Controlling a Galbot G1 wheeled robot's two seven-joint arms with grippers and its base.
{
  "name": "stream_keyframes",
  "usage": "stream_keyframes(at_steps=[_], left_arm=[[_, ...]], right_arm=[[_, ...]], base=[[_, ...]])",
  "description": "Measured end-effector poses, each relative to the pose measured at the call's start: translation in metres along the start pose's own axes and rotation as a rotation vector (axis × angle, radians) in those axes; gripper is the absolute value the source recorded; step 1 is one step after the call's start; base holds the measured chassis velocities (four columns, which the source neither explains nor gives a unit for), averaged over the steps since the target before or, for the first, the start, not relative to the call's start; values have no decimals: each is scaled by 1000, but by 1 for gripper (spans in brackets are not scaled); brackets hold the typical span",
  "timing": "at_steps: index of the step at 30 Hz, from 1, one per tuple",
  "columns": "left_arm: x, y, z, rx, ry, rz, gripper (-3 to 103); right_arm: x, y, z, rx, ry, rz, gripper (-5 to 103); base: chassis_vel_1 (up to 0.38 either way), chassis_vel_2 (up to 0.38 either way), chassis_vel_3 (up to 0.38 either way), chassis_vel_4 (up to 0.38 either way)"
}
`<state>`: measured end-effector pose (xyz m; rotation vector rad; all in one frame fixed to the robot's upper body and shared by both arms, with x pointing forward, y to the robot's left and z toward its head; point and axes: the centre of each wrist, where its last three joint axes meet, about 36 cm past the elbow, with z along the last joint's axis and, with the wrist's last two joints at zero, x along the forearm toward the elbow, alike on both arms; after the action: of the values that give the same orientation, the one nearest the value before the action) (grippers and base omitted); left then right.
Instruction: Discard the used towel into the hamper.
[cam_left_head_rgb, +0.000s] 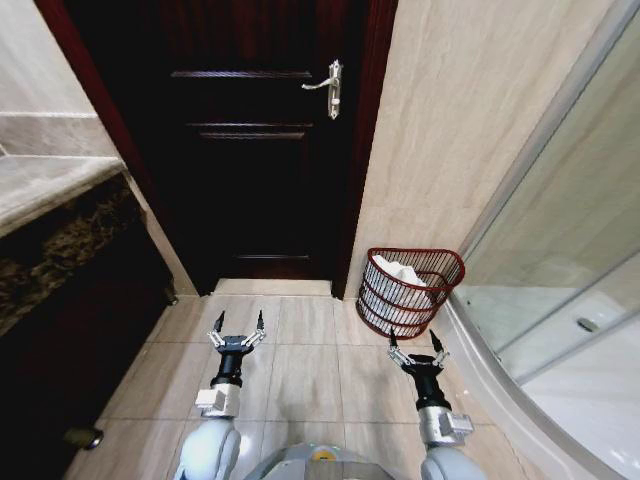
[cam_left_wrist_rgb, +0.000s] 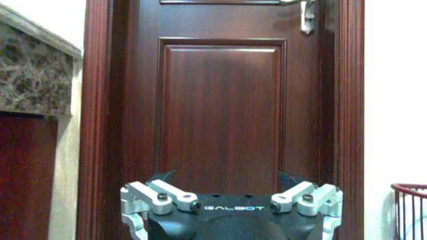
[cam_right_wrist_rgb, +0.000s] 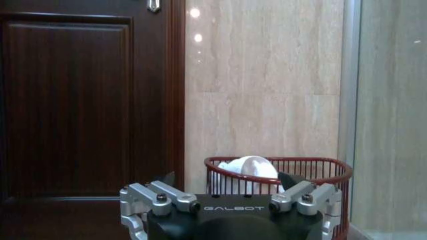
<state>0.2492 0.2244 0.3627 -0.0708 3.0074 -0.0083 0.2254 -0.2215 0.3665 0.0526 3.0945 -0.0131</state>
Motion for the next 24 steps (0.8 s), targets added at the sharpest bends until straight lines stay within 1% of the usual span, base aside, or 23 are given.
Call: stream_keyframes(at_steps=[3, 24], left_arm=[[2, 0, 1, 0, -1, -2, 100], [1, -2, 3, 2, -1, 2, 100]], right_arm=[[3, 0, 0, 2, 2, -3, 100], [4, 3, 2, -11, -10, 25, 100]], base=[[82, -5, -66, 6], [2, -2, -4, 3]])
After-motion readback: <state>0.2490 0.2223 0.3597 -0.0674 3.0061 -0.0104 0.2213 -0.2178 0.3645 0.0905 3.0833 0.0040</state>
